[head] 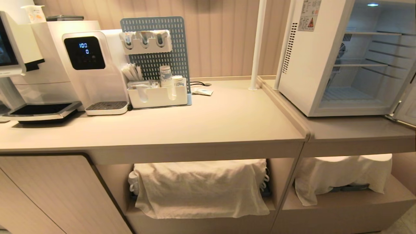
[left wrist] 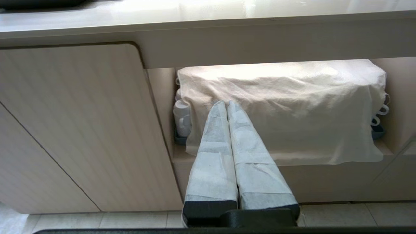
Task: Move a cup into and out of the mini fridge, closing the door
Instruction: Put the paper cup in the freezer
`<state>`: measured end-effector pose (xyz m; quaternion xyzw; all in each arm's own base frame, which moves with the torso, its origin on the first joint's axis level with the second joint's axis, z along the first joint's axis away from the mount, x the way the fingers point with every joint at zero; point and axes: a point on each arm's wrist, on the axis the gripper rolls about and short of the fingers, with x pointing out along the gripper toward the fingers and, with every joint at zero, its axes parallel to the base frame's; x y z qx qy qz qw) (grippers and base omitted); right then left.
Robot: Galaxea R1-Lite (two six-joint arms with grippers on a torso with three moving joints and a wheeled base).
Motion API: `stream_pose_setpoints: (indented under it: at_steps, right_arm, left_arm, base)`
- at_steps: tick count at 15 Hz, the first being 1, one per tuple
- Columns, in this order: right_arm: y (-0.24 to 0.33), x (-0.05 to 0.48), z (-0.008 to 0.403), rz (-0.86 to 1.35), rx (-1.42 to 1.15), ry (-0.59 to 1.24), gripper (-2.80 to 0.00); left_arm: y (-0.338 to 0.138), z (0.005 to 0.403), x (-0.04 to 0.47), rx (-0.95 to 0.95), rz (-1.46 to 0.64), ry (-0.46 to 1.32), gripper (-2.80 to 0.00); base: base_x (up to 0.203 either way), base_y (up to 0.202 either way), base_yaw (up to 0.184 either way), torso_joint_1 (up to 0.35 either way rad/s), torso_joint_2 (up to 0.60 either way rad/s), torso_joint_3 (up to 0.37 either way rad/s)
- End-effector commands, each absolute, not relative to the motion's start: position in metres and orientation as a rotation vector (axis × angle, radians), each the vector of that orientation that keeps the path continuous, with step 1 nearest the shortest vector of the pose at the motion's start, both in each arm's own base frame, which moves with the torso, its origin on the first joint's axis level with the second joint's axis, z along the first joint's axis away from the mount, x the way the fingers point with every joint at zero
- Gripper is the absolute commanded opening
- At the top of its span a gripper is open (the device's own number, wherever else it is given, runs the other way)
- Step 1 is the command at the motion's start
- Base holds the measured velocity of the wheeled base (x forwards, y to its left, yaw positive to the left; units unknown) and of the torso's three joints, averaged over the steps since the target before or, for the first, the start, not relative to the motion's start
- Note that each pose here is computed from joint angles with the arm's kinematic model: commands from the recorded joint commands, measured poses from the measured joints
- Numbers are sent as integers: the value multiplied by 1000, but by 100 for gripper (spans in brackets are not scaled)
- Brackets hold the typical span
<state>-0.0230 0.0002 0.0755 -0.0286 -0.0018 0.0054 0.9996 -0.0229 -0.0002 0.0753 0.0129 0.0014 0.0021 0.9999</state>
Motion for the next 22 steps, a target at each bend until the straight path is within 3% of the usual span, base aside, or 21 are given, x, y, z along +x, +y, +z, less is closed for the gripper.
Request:
stream_pose_setpoints:
  at_steps: [1,22]
  right_arm:
    - [0,-23,75,9,-58,-1,-280]
    - [0,-23,76,12,-60,-3,-280]
  left_arm:
    - [0,75,-23,25,5,3,-280]
    - [0,75,-23,31,3,3,-280]
  base:
    - [0,-192,-1,3,2,2]
    - [0,-195,0,1,3,3]
